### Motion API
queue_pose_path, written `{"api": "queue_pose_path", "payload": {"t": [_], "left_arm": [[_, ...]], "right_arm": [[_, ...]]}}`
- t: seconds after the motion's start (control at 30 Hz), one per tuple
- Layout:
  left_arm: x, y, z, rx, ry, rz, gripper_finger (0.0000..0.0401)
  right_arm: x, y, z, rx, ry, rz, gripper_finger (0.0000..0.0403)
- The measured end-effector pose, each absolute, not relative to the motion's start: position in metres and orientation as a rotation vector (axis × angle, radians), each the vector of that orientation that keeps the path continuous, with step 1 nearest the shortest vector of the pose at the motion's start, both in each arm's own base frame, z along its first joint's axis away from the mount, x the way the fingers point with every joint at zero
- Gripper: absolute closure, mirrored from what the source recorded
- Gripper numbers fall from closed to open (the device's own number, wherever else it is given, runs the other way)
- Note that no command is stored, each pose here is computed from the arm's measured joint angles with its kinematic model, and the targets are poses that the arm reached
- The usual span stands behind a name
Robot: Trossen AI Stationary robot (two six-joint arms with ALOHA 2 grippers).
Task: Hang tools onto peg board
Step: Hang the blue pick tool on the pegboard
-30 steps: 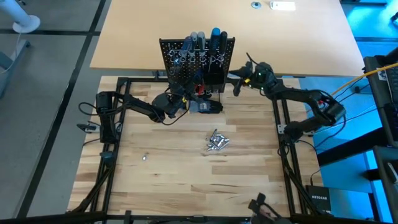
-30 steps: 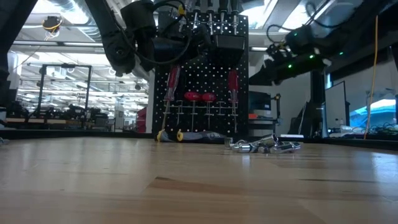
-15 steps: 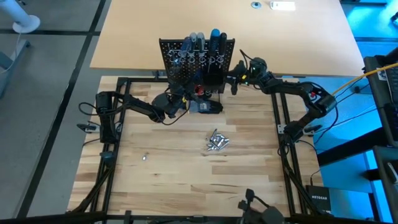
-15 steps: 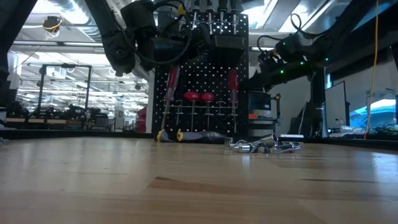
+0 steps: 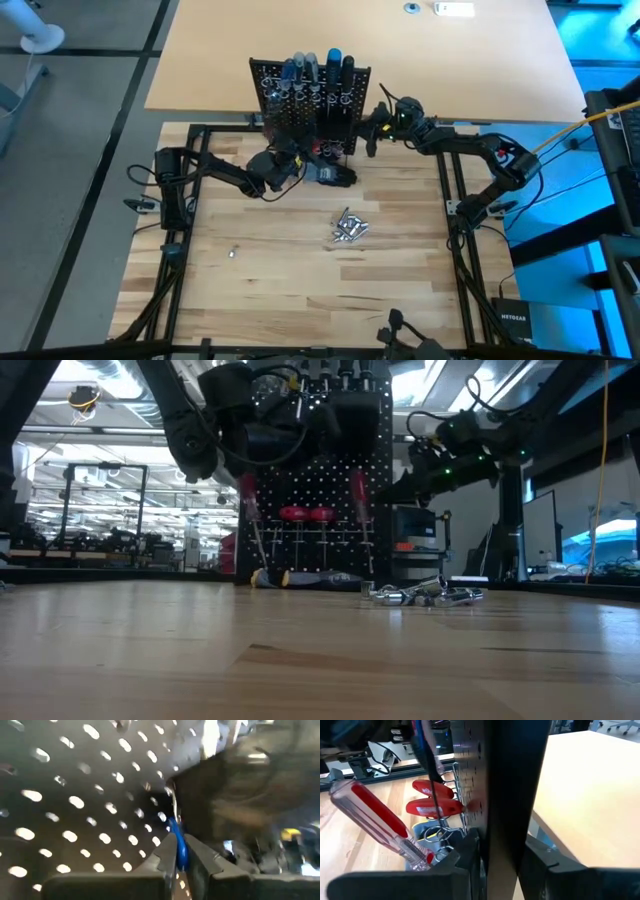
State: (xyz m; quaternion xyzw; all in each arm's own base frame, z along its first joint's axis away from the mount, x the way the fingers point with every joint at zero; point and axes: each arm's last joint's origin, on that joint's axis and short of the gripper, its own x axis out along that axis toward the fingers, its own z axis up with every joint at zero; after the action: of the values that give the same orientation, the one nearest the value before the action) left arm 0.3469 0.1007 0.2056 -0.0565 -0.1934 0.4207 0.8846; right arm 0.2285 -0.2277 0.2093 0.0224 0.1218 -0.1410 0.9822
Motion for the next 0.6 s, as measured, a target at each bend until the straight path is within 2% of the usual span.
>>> {"api": "queue_pose_path", "payload": {"t": [0.6], "left_arm": [[0.352, 0.088, 0.202, 0.079, -0.251, 0.89, 0.0384]], "right_arm": [[0.228, -0.228, 0.209, 0.052, 0.241, -0.286, 0.0311]]}}
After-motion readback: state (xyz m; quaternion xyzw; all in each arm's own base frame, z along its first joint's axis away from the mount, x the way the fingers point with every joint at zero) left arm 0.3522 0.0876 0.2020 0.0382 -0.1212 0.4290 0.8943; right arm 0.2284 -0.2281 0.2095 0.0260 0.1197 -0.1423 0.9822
